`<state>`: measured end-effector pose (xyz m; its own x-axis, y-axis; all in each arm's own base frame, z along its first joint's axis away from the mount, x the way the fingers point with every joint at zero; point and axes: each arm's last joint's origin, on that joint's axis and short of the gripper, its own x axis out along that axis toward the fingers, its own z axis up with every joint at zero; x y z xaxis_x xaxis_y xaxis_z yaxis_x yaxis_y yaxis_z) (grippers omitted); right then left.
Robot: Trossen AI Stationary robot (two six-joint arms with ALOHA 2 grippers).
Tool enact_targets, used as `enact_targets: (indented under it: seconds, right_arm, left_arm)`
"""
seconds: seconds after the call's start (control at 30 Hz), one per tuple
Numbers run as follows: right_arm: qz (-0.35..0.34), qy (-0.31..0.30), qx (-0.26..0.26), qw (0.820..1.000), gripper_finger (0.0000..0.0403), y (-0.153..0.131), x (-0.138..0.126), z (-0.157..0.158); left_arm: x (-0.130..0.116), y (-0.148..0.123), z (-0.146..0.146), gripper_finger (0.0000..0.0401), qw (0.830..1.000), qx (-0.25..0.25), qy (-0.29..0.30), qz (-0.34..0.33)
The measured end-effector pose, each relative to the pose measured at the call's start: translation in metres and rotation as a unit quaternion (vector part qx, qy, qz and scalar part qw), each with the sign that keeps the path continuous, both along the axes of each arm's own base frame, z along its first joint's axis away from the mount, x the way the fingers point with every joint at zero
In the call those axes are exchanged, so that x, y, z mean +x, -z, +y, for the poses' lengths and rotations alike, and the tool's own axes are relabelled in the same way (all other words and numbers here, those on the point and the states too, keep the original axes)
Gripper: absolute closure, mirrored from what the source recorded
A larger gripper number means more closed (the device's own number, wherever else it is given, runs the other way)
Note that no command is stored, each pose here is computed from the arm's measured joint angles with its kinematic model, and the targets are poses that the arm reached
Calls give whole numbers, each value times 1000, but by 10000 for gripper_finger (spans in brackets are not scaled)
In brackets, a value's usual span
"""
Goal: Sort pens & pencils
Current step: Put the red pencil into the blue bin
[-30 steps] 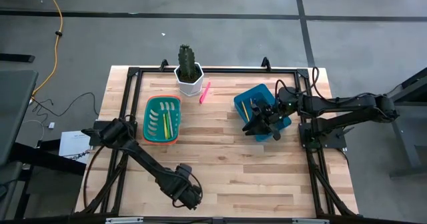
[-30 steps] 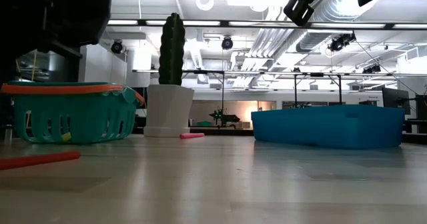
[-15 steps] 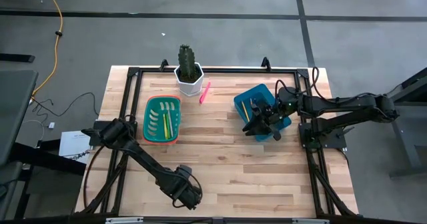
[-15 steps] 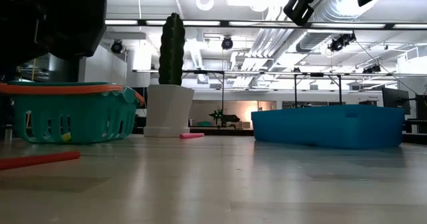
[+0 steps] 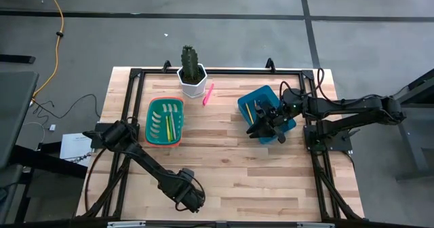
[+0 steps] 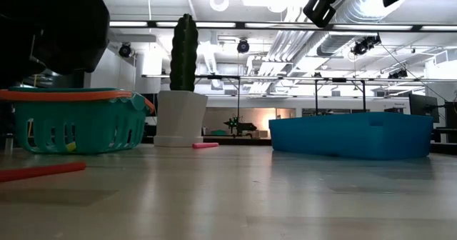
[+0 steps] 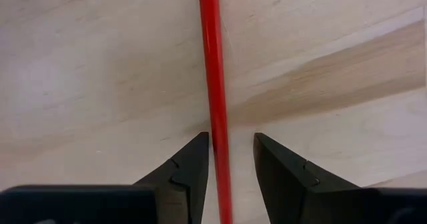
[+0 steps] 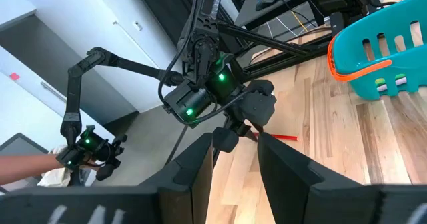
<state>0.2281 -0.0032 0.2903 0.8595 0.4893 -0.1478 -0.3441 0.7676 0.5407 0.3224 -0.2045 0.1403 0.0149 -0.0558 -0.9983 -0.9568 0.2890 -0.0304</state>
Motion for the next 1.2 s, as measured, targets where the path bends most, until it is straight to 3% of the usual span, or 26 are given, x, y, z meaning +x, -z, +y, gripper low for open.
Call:
enact_targets:
  seconds: [0.77,1.2]
  right_arm:
    - [-1,-1,-6,1000,293,0,0,0]
    - [-1,-1,-6,1000,293,0,0,0]
  left_arm:
    - [0,0,0,298,1000,2,1,1]
    - [0,0,0,395,1000,3,1,1]
